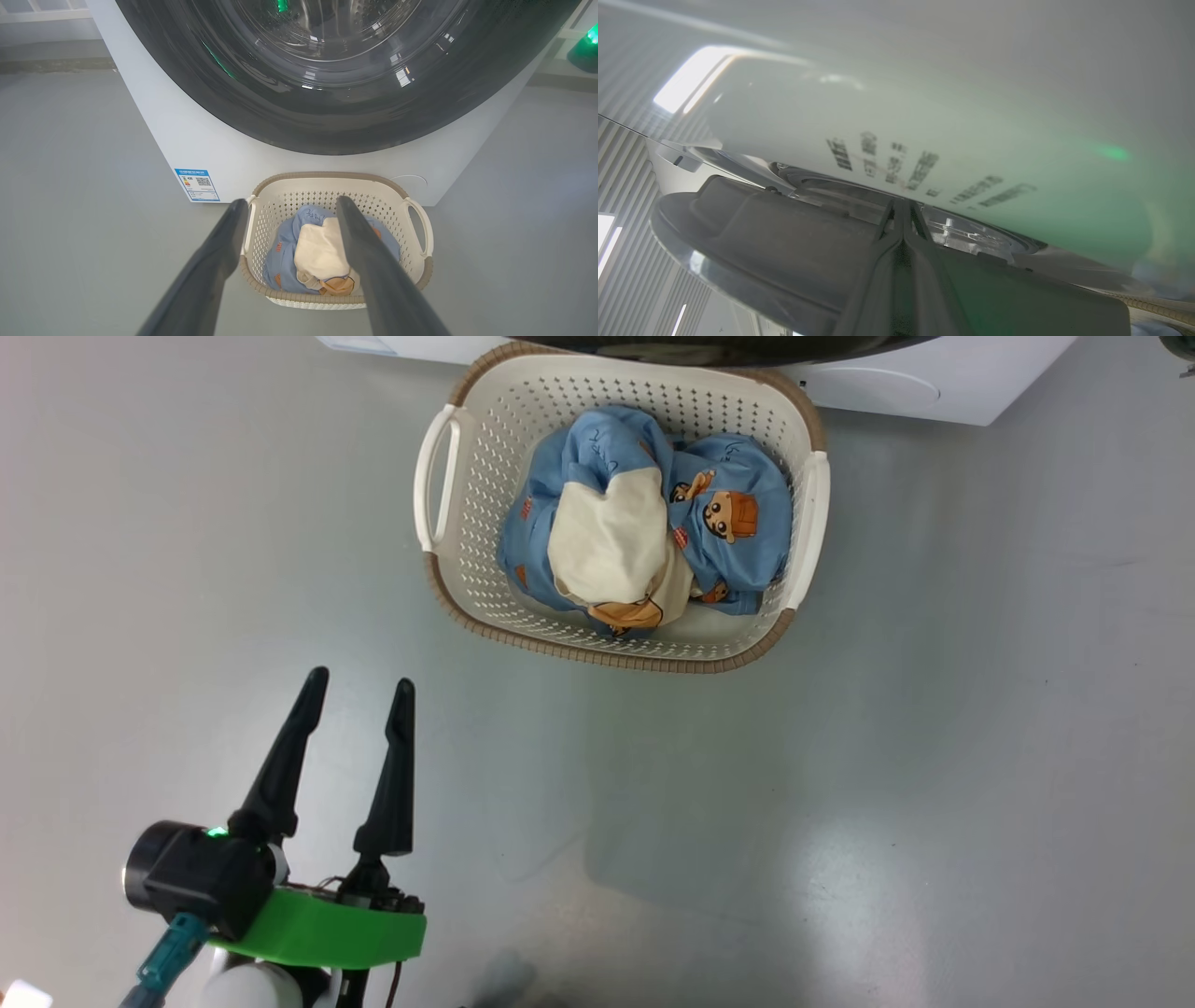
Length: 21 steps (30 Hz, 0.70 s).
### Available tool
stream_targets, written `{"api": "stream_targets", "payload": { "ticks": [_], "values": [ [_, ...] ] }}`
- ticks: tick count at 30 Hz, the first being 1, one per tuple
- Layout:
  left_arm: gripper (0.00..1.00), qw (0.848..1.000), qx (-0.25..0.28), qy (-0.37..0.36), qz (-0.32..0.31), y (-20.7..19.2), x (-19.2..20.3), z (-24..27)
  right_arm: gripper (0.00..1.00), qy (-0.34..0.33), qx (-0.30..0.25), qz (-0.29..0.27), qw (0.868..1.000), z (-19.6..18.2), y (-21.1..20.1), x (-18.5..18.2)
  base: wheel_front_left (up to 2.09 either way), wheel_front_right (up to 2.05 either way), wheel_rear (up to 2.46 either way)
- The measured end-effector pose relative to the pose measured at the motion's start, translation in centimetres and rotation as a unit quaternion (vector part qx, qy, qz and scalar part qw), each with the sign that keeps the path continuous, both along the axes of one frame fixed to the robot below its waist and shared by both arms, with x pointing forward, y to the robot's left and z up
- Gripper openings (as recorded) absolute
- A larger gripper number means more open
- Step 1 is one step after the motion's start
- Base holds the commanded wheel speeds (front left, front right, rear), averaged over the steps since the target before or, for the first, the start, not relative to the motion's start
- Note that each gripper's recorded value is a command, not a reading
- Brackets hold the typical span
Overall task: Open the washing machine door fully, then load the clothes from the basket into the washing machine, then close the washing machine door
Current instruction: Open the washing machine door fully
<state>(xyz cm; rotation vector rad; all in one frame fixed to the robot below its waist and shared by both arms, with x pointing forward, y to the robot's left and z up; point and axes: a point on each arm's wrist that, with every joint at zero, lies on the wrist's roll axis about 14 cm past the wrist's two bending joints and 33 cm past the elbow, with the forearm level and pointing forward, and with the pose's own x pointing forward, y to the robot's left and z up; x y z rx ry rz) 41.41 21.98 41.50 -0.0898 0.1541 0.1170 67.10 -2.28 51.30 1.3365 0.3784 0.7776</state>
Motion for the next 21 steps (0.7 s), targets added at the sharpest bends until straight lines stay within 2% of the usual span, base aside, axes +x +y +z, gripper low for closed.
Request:
{"api": "stream_targets", "payload": {
  "ticks": [21],
  "values": [
    [1.00, 1.000, -0.011, -0.014, 0.009, 0.1, -0.1, 1.0, 0.00, -0.011, -0.023, 0.035, 0.999, 1.0, 1.3, -1.2, 0.00, 0.00, 0.00]
  ]
}}
